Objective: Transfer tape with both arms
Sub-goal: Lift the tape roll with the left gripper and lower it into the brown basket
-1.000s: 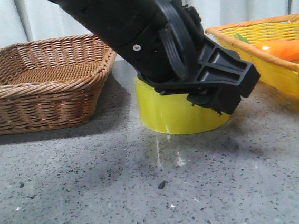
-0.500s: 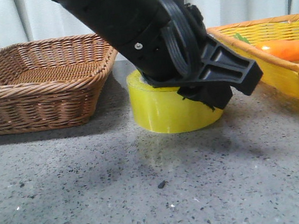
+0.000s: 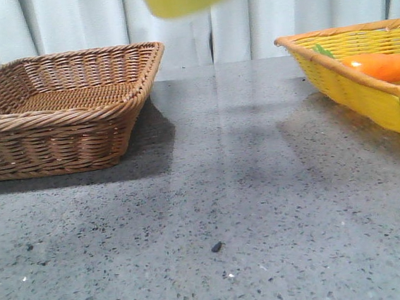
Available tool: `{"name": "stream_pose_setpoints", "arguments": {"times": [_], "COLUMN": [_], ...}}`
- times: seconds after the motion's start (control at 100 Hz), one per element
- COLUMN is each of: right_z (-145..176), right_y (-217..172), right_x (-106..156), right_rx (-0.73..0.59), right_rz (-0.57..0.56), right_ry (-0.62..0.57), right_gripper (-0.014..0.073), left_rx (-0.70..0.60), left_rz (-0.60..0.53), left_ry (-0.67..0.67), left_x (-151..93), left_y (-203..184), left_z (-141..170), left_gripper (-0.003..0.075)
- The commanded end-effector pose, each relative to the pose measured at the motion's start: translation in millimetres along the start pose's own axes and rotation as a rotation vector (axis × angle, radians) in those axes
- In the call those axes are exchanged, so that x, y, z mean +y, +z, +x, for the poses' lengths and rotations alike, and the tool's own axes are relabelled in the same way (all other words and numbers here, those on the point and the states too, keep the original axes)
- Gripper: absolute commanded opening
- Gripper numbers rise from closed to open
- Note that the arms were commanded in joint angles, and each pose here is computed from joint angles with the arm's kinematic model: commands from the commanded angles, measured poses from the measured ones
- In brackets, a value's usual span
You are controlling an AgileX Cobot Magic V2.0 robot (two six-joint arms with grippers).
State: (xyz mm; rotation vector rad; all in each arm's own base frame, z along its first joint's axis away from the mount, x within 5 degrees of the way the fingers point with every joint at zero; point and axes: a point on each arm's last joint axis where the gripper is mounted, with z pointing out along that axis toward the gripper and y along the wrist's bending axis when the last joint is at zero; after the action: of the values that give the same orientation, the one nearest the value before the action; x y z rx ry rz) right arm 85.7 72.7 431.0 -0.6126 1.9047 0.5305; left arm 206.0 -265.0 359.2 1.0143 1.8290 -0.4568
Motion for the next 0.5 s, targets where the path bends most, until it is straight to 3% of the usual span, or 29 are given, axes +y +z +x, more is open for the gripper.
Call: {"name": "stream_pose_setpoints", "arguments": {"times": [0.0,0.19,0.49], "right_z": [-13,-13,-14], "right_y": [-5,-5,-5], "right_x": [0,0,0], "right_rx": [-0.108,-0.108,-0.12], "right_rz": [0.005,0.005,0.004], "right_ry": [-0.009,-0.009,-0.009], "right_gripper": [-0.0073,-0.0073,-0.0073], "left_rx": [-0.111,0.07,0.192], "left_rz": [-0.069,-0.193,-0.222], "left_ry": [0.003,-0.082,-0.131], "left_x": [20,65,82], "left_y": [-33,-35,-7], "left_z": [-22,7,48], "left_gripper": [0.0115,0.0115,0.0115]}}
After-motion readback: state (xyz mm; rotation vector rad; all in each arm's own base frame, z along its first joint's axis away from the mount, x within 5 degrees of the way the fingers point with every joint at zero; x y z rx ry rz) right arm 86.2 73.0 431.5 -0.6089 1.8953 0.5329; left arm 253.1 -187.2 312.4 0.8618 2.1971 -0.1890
